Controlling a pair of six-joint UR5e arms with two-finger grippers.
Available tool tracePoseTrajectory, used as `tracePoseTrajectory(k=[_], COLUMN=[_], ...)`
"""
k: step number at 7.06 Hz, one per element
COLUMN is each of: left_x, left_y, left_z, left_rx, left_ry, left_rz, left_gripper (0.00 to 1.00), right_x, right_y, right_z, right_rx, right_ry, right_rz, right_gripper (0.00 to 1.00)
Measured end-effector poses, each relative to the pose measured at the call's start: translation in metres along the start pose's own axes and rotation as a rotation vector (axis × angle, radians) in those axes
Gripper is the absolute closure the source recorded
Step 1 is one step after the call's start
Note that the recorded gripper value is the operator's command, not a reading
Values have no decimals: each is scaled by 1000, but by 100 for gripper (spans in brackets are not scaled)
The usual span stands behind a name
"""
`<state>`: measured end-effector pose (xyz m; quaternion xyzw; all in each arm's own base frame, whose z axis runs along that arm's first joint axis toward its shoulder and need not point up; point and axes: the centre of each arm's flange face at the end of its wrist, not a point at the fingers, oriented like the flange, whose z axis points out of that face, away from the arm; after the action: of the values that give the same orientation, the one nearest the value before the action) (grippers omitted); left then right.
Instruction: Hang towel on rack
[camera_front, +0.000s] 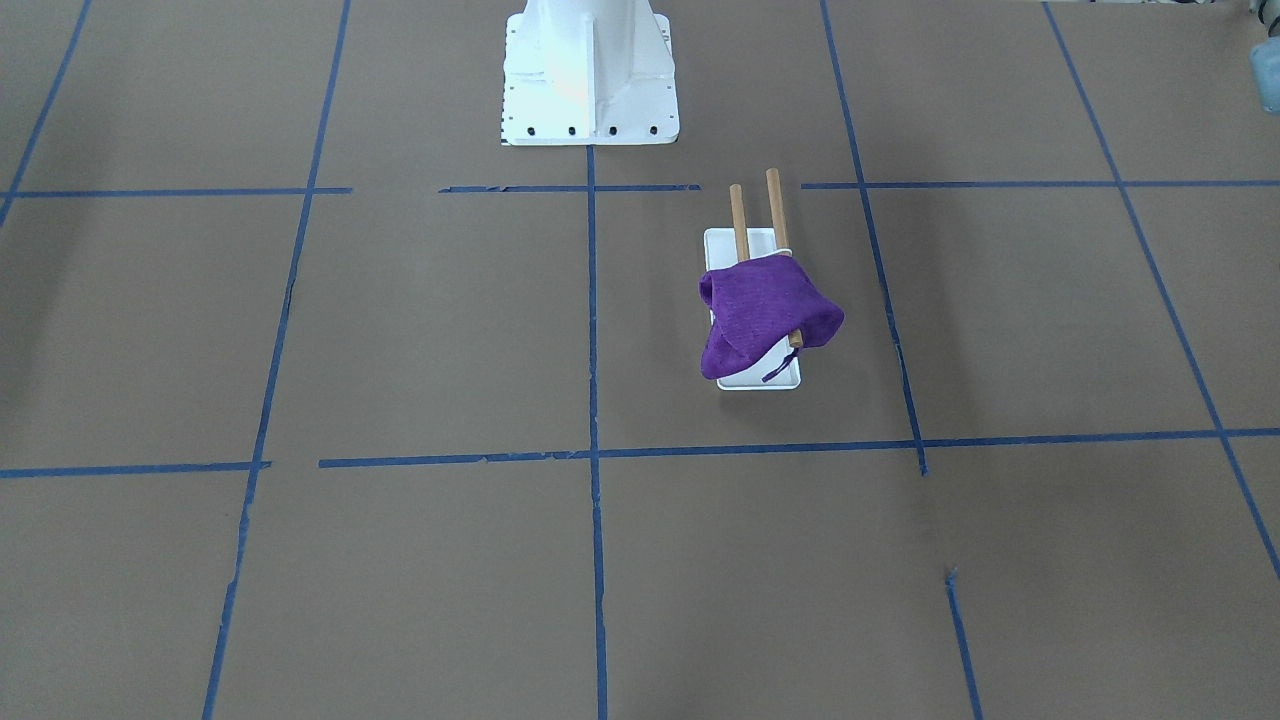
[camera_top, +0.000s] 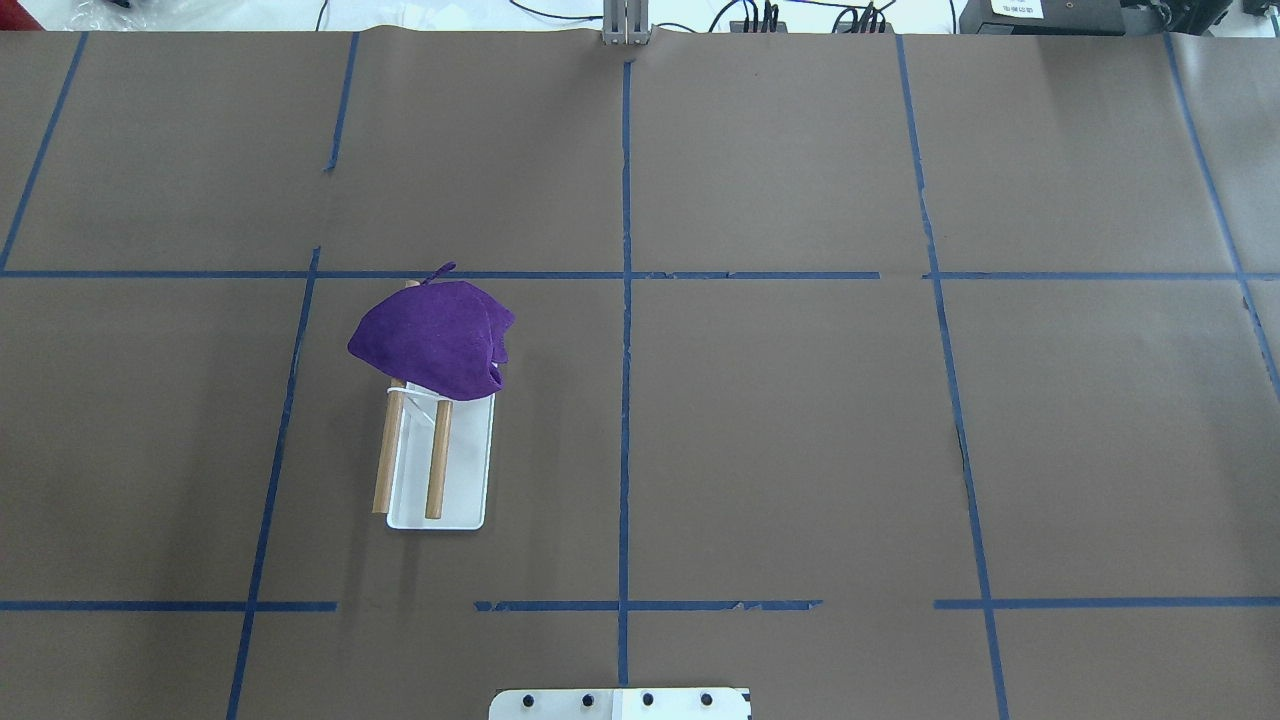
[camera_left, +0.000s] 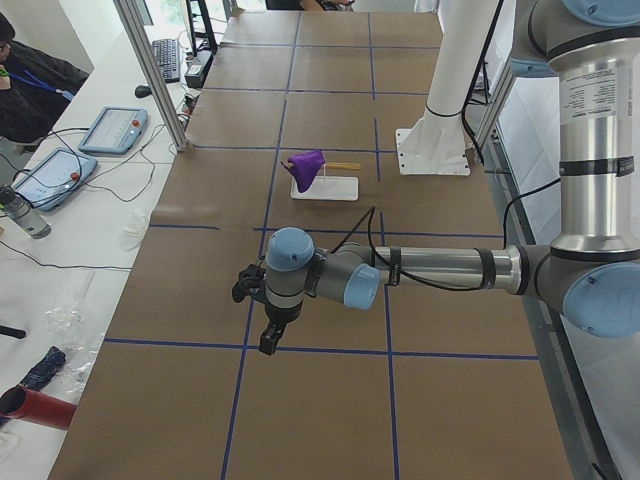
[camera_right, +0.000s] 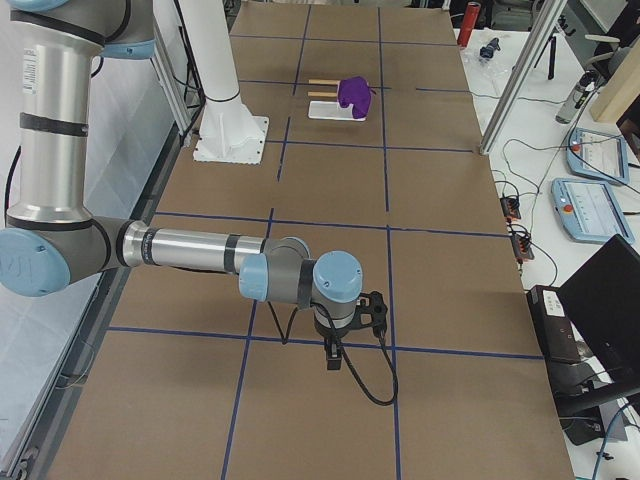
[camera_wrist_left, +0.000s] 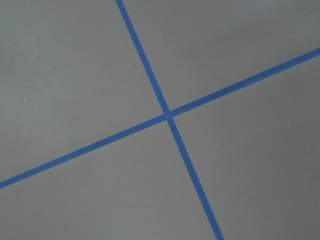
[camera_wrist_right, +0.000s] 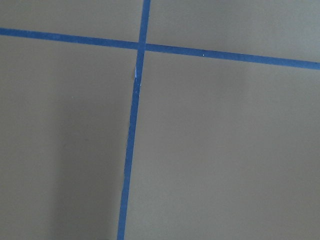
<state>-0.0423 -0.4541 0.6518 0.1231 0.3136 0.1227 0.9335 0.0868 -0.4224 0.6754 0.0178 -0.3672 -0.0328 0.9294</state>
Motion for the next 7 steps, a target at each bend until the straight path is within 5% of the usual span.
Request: tracePoseTrajectory(k=[3,7], left_x=[-20,3], left_y=[20,-18], left_z=[-4,-39], left_rx=[-110,-110], left_ry=[9,73], left_rz=[-144,-166], left_gripper=[0,0], right_x=[0,-4], right_y=[-3,-8], right_z=[-6,-9], right_rx=[49,62], right_ry=[21,22], right_rz=[46,39], right_gripper=[0,0])
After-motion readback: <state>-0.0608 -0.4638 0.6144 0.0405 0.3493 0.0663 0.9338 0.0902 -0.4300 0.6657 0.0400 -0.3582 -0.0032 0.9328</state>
